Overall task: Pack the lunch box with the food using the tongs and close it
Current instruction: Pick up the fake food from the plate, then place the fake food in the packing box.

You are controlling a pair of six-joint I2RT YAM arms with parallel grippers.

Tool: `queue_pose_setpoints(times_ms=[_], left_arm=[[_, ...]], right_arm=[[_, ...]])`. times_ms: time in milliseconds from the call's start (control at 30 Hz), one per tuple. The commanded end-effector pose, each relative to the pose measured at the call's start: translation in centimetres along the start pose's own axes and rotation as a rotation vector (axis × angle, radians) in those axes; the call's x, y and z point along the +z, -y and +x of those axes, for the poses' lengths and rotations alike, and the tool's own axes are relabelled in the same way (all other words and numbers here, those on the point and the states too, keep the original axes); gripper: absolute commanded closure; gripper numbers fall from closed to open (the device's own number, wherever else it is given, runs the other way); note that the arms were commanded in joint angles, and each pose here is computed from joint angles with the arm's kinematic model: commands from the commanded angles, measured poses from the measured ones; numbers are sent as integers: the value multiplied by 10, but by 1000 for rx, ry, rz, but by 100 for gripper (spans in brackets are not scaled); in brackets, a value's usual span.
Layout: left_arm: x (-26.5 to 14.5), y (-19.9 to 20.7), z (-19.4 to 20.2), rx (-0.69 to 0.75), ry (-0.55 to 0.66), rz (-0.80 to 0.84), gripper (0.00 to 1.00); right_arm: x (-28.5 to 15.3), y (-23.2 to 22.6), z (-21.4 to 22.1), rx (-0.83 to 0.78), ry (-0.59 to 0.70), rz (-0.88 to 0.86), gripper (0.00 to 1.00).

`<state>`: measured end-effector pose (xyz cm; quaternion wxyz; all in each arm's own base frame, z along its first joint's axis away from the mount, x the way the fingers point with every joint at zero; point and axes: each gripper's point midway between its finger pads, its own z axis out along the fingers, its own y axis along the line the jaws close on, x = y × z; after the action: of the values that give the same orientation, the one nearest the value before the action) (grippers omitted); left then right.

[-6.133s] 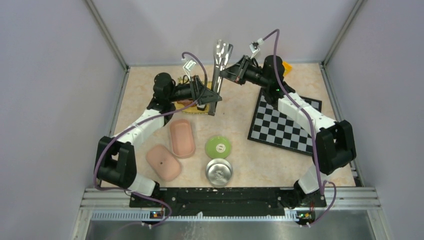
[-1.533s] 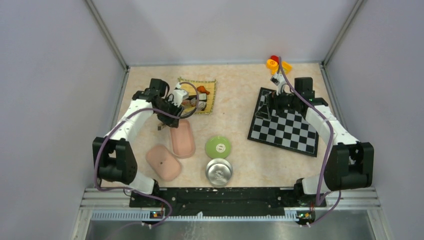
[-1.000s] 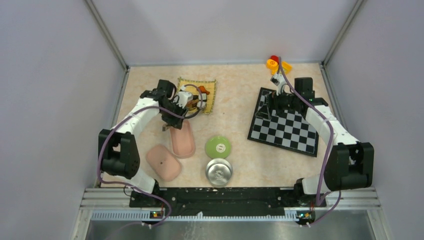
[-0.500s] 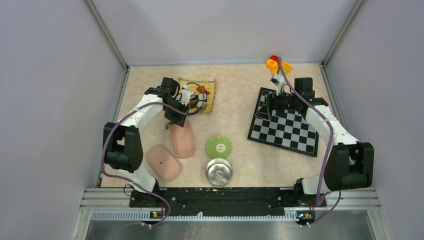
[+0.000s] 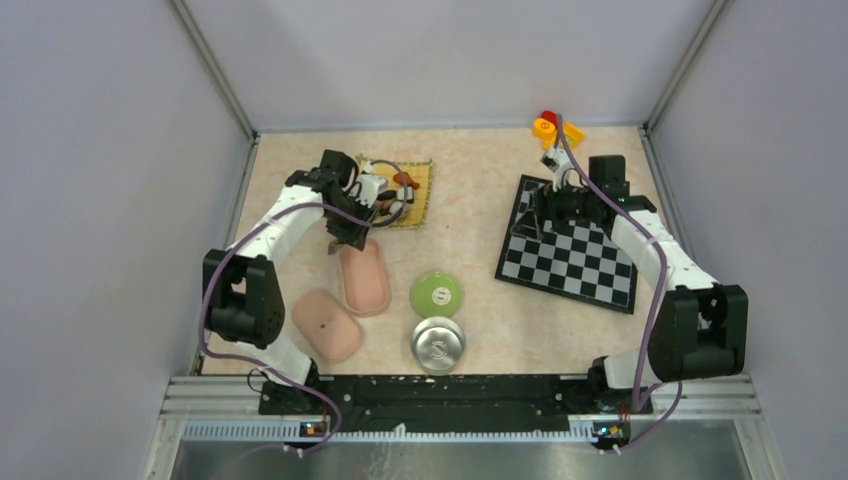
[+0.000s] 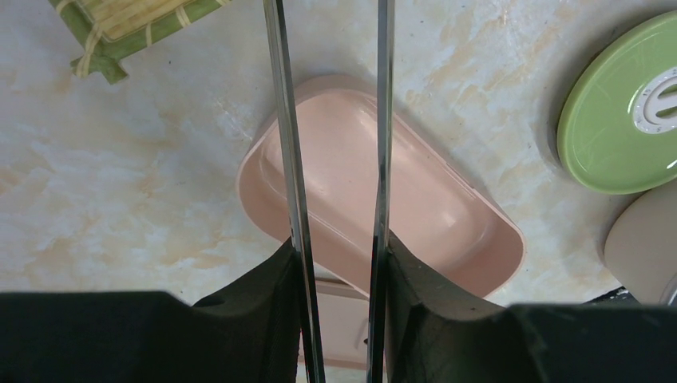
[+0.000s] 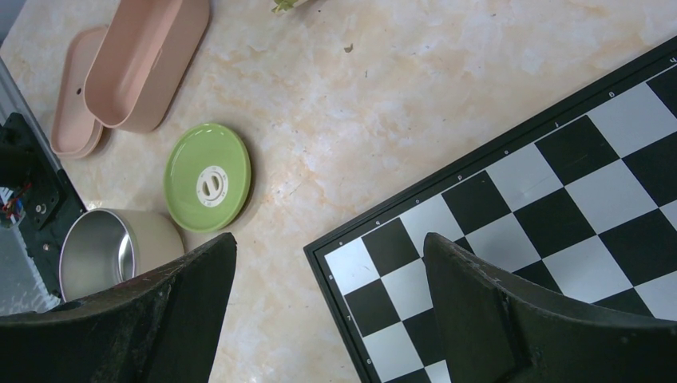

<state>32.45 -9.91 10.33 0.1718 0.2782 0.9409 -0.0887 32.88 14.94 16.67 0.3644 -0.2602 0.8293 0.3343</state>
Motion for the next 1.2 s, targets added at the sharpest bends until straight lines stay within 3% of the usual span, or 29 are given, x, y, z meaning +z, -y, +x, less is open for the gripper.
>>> queue_pose_setpoints(times_ms=[0, 333, 633, 933, 1167], left_arm=[[-48, 6, -25, 15, 128, -23, 75], [-88, 8, -11, 43, 164, 7, 76], [-134, 10, 43, 205, 221, -39, 76], [-125, 4, 102, 324, 95, -135, 76], [-112, -23, 122, 404, 8, -266, 76]], right_arm=[[-6, -5, -11, -59, 36, -3, 15], [-8, -9, -13, -65, 43, -13, 15], [-9, -13, -14, -68, 48, -31, 15], [-9, -16, -14, -63, 55, -45, 15], [-9, -17, -15, -63, 57, -46, 15]])
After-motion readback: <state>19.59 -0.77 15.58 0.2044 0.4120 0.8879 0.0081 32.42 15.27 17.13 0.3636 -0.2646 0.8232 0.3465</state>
